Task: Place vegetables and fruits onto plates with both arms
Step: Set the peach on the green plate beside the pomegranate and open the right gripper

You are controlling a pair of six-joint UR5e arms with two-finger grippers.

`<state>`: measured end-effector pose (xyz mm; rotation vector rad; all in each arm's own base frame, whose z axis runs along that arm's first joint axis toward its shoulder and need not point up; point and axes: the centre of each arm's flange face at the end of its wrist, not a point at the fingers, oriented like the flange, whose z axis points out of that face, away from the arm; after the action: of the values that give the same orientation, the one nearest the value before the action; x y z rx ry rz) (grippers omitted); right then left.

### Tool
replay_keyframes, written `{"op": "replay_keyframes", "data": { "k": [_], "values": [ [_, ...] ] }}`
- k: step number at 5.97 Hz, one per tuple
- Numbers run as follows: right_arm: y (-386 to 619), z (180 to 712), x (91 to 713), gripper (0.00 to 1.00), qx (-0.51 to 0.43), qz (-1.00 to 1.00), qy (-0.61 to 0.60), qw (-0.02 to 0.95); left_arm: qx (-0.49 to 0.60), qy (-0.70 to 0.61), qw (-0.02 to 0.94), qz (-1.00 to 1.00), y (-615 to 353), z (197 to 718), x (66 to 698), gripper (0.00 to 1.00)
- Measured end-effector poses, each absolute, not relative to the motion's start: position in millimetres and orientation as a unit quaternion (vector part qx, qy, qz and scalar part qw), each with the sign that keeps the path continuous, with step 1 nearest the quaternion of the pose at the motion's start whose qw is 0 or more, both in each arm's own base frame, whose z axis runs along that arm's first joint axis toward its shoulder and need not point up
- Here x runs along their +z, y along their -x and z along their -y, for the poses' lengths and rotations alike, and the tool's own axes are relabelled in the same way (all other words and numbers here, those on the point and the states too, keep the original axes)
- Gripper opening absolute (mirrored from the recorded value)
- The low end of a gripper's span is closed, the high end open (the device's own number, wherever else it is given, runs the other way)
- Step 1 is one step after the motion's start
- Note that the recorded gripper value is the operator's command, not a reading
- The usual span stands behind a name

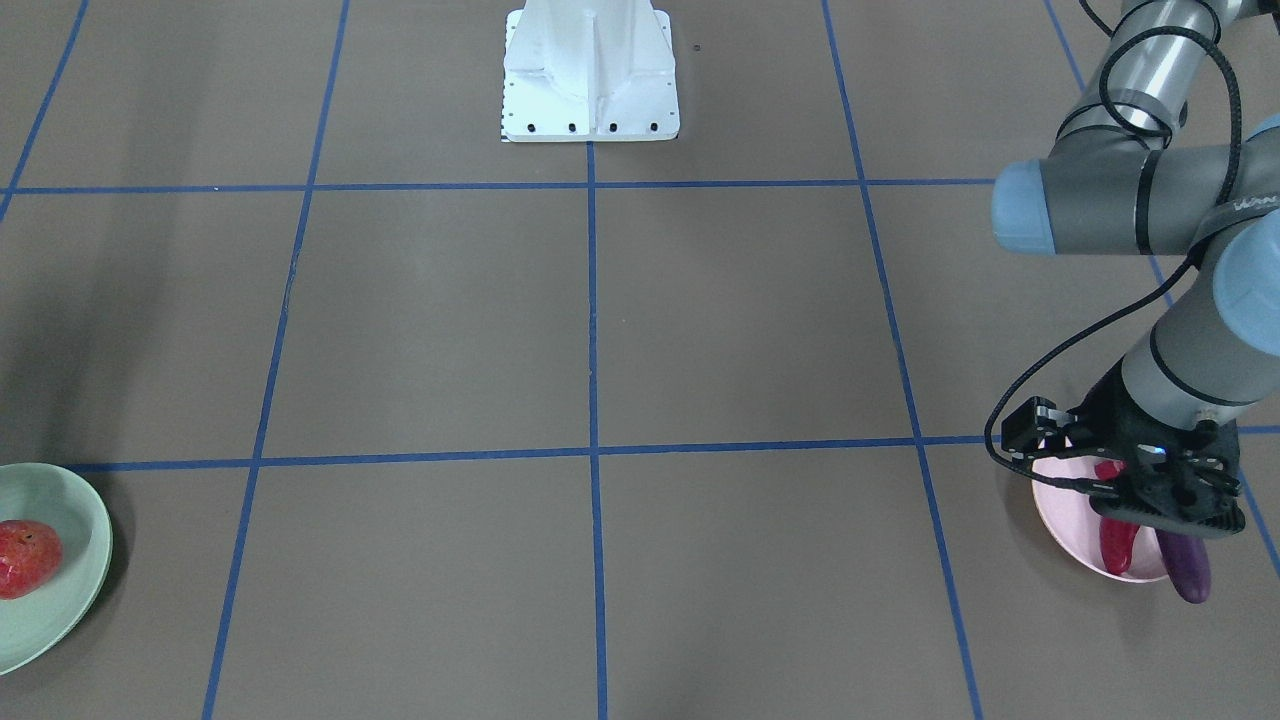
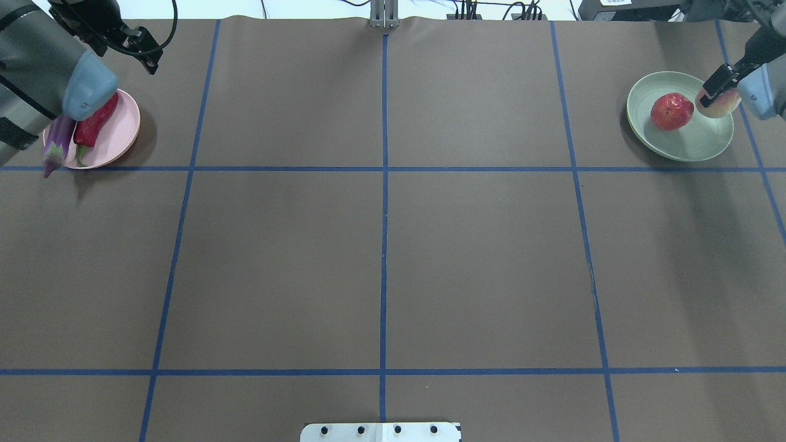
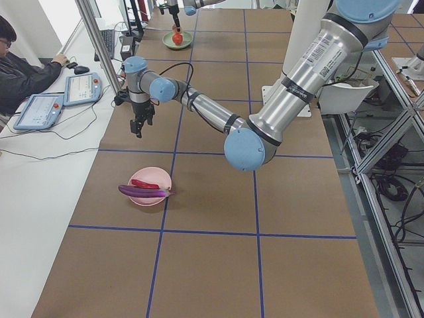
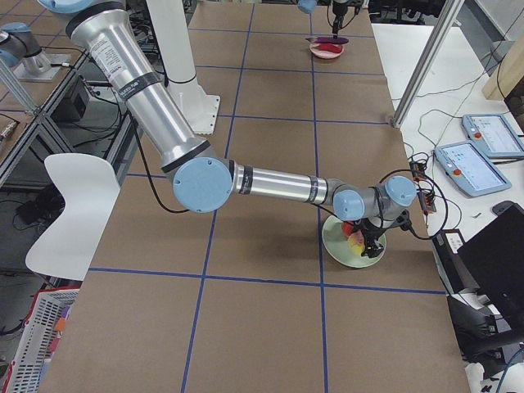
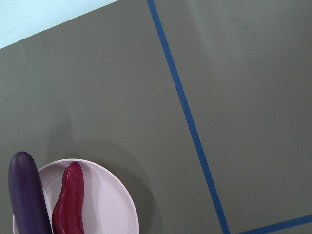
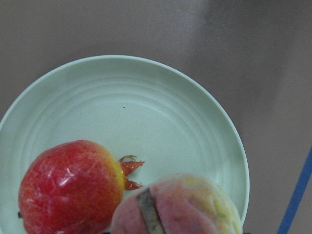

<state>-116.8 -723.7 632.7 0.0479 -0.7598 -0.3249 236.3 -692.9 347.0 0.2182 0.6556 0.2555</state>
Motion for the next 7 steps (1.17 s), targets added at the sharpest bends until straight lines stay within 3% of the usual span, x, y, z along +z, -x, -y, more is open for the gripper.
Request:
{"op": "replay_keyframes", "data": {
  "k": [2,4,7],
  "values": [
    [120.6,725.2,622.7,0.99,-0.157,0.37,-0.029,0.915,0.124,-0.107,0.933,-0.32,-234.2,693.8,346.6,1.0],
    [91.5,731.0,557.7,1.0,-0.126,0.372,-0.04,0.919,0.123,-0.109,0.933,-0.319,-228.3,695.6,347.9,1.0],
    [21.1,659.7,482.4,1.0,-0.086,0.371,-0.056,0.923,0.142,-0.121,0.934,-0.303,-144.8,686.8,399.0,1.0]
  ]
}}
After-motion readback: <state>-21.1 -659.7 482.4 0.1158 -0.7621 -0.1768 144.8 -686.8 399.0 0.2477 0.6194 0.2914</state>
